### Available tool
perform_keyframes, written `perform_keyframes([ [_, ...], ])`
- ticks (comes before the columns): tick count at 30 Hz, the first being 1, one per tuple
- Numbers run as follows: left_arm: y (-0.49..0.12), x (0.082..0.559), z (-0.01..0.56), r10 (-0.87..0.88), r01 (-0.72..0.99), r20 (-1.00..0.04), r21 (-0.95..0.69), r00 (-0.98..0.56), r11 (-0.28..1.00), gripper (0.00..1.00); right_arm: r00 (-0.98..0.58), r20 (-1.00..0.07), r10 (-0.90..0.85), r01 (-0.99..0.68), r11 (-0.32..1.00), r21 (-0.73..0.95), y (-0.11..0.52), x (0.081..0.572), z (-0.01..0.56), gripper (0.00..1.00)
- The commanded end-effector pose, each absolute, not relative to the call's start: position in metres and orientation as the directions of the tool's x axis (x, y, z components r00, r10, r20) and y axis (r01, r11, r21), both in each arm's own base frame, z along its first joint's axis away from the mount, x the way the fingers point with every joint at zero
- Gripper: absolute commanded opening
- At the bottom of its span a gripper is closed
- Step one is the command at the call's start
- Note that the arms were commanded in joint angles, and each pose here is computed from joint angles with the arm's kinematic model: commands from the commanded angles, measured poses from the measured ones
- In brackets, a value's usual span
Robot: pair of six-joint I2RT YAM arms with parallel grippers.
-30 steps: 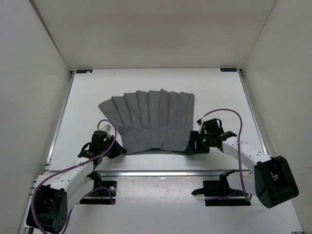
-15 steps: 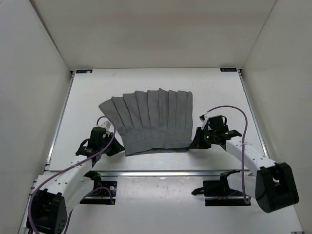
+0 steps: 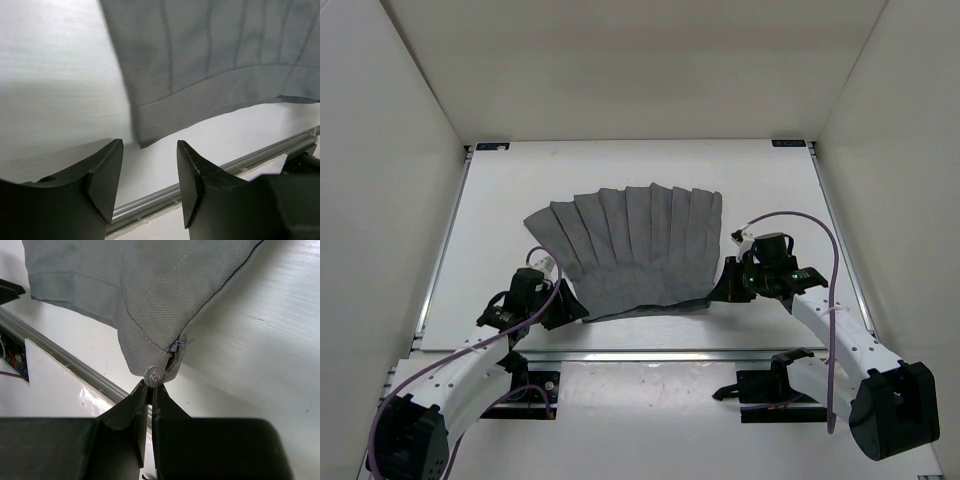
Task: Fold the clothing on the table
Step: Fold the skirt
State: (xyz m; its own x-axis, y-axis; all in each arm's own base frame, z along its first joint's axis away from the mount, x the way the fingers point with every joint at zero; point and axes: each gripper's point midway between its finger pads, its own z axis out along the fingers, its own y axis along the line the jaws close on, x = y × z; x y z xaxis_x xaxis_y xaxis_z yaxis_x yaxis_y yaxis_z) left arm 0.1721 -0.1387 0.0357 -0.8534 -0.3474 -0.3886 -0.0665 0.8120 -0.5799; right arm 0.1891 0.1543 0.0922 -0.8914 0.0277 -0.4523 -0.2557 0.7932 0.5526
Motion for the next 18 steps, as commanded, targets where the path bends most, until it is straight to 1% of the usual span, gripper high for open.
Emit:
perform_keyframes([
  [1,-0.142,0.172,0.032,-0.387,-0.092,-0.371,-0.611,-0.844,0.786,0.57,-0.883,-0.469,0.024,-0.279,0.776,0.566,0.158,0.192,0.096,0.0],
  [6,-0.141,0.173,0.02,-0.413,-0.129,-0.354,-0.607,-0.839,0.784,0.55,-0.884,-0.467,0.021,-0.285,0.769,0.572,0.16,0.189,0.092,0.0],
  [11,-0.144,0.172,0.004,-0.38,-0.132,-0.326,-0.584,-0.866,0.801,0.54,-0.888,-0.46,0.022,-0.284,0.76,0.585,0.162,0.188,0.089,0.0],
  [12,-0.147,0.173,0.004,-0.381,-0.133,-0.317,-0.592,-0.869,0.795,0.52,-0.886,-0.462,0.025,-0.282,0.761,0.584,0.161,0.189,0.089,0.01],
  [14,-0.151,0.175,0.002,-0.374,-0.123,-0.319,-0.595,-0.871,0.794,0.39,-0.889,-0.458,0.027,-0.278,0.762,0.585,0.16,0.188,0.086,0.0],
  [15,-0.152,0.178,0.003,-0.383,-0.128,-0.317,-0.603,-0.868,0.787,0.15,-0.89,-0.454,0.03,-0.274,0.761,0.588,0.16,0.187,0.085,0.0],
  [16,-0.155,0.177,0.004,-0.368,-0.111,-0.315,-0.61,-0.875,0.785,0.0,-0.894,-0.447,0.022,-0.275,0.761,0.588,0.158,0.184,0.082,0.0],
  [18,-0.154,0.174,0.007,-0.345,-0.094,-0.312,-0.608,-0.885,0.789,0.0,-0.897,-0.441,0.024,-0.265,0.77,0.581,0.156,0.184,0.081,0.0],
])
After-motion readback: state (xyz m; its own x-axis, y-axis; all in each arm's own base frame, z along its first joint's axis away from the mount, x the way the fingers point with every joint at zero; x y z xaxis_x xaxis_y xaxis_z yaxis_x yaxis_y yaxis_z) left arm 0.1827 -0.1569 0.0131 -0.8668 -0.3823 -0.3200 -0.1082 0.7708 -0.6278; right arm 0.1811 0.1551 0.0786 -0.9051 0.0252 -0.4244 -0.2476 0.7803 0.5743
